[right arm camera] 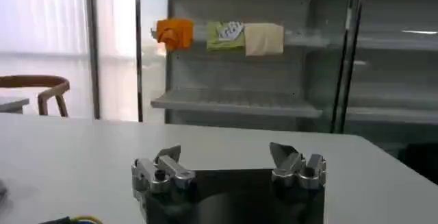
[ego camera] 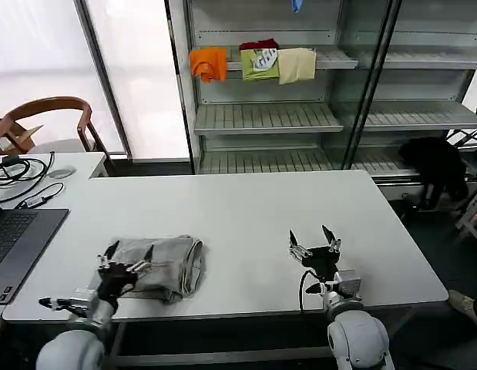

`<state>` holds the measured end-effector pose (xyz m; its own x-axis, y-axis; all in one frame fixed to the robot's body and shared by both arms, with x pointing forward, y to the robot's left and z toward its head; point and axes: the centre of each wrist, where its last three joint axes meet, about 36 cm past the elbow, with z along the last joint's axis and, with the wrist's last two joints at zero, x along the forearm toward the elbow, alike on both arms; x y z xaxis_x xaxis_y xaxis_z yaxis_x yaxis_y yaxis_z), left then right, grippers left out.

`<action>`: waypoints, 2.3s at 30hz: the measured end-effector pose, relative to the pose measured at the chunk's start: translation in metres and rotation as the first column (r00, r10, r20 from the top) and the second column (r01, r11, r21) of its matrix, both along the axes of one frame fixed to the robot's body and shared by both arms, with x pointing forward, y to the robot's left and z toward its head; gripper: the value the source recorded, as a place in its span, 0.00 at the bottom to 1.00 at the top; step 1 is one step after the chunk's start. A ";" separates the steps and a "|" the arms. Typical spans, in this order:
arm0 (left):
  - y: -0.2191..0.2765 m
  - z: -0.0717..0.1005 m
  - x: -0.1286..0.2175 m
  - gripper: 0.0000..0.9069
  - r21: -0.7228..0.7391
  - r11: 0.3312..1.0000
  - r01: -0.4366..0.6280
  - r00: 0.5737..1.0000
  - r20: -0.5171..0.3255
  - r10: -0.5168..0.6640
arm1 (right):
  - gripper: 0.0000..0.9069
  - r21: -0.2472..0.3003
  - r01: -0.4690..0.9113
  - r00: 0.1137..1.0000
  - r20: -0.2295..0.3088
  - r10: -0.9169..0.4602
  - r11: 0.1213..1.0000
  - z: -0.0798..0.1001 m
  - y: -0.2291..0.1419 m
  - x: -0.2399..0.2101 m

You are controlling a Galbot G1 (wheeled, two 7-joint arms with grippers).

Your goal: Fold and organize the clothes.

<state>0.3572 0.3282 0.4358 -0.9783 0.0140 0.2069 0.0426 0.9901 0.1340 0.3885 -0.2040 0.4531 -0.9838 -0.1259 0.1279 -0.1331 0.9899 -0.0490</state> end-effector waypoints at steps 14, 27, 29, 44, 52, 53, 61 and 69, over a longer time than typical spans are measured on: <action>0.069 -0.030 0.012 0.83 -0.127 0.989 -0.080 0.991 -0.121 0.065 | 1.00 -0.012 0.007 1.000 -0.009 -0.007 1.000 -0.002 -0.005 -0.002; 0.079 -0.037 0.013 0.02 -0.317 0.944 -0.092 0.983 -0.178 0.036 | 1.00 -0.006 0.002 1.000 -0.003 -0.002 1.000 0.000 -0.002 -0.003; 0.078 -0.037 0.013 0.02 -0.339 0.936 -0.091 0.983 -0.183 0.030 | 1.00 -0.007 0.003 1.000 -0.003 -0.003 1.000 0.000 -0.002 -0.003; 0.093 -0.012 0.012 0.02 -0.204 0.975 -0.082 0.993 -0.097 0.064 | 1.00 -0.018 0.003 1.000 0.002 -0.003 1.000 0.002 -0.004 -0.008; 0.156 0.059 0.016 0.02 0.161 0.979 -0.122 0.992 0.038 0.118 | 1.00 -0.006 -0.010 1.000 0.006 0.011 1.000 0.001 0.002 -0.005; 0.164 0.070 0.017 0.02 0.205 0.970 -0.130 0.991 0.049 0.123 | 1.00 -0.005 -0.012 1.000 0.005 0.012 1.000 0.000 0.003 -0.004; 0.188 0.130 0.020 0.02 0.461 0.876 -0.144 0.989 0.097 0.112 | 1.00 -0.004 -0.018 1.000 -0.014 0.018 1.000 -0.012 0.005 -0.005; 0.134 0.083 0.027 0.02 0.542 0.838 -0.067 0.998 0.042 0.052 | 1.00 -0.017 -0.007 0.999 -0.034 0.007 1.000 -0.027 -0.002 -0.009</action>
<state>0.3841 0.4622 0.5183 -0.9784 -0.1521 0.1404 -0.0245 0.7588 0.6509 0.3797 -0.2060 0.4263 -0.9779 -0.1302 0.1638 -0.1418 0.9880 -0.0609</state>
